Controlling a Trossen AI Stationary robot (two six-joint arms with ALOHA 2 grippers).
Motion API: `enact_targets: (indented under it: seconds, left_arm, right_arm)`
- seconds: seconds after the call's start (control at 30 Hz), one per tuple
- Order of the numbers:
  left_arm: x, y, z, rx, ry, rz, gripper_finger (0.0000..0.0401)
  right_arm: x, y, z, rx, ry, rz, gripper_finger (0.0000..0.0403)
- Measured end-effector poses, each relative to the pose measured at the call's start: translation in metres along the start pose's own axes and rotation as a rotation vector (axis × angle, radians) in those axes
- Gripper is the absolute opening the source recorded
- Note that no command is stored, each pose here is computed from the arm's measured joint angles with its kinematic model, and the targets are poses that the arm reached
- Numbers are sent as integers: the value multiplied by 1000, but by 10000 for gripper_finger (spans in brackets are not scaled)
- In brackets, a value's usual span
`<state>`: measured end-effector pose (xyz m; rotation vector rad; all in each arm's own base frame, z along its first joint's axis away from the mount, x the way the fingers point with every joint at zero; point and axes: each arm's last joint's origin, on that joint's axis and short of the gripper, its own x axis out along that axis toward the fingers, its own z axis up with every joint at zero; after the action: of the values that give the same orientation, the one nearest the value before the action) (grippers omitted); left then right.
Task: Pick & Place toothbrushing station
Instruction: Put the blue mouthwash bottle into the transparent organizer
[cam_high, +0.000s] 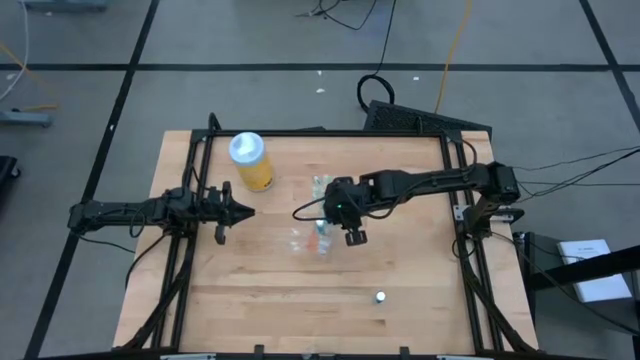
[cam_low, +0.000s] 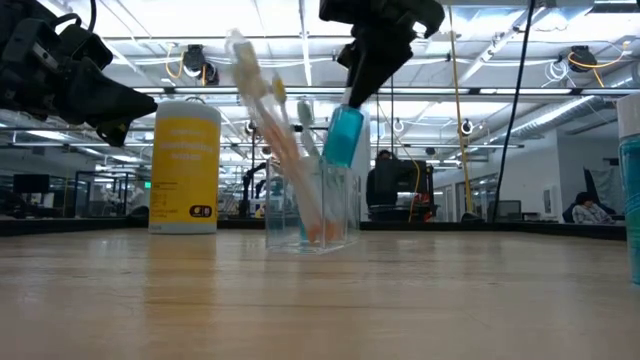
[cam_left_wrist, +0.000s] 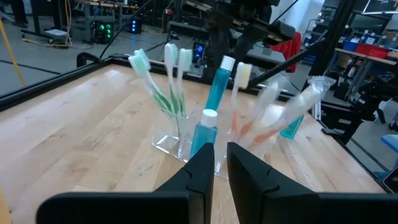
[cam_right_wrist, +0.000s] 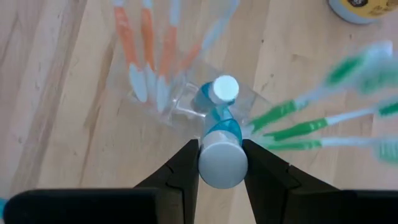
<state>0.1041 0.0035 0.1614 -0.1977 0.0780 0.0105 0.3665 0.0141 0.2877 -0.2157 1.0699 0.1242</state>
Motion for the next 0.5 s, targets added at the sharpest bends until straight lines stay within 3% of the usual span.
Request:
enact_targets:
  seconds: [0.5]
  left_arm:
    - [0,0,0,0,0,0,49]
  right_arm:
    - [8,-1,-6,1,16,0,96]
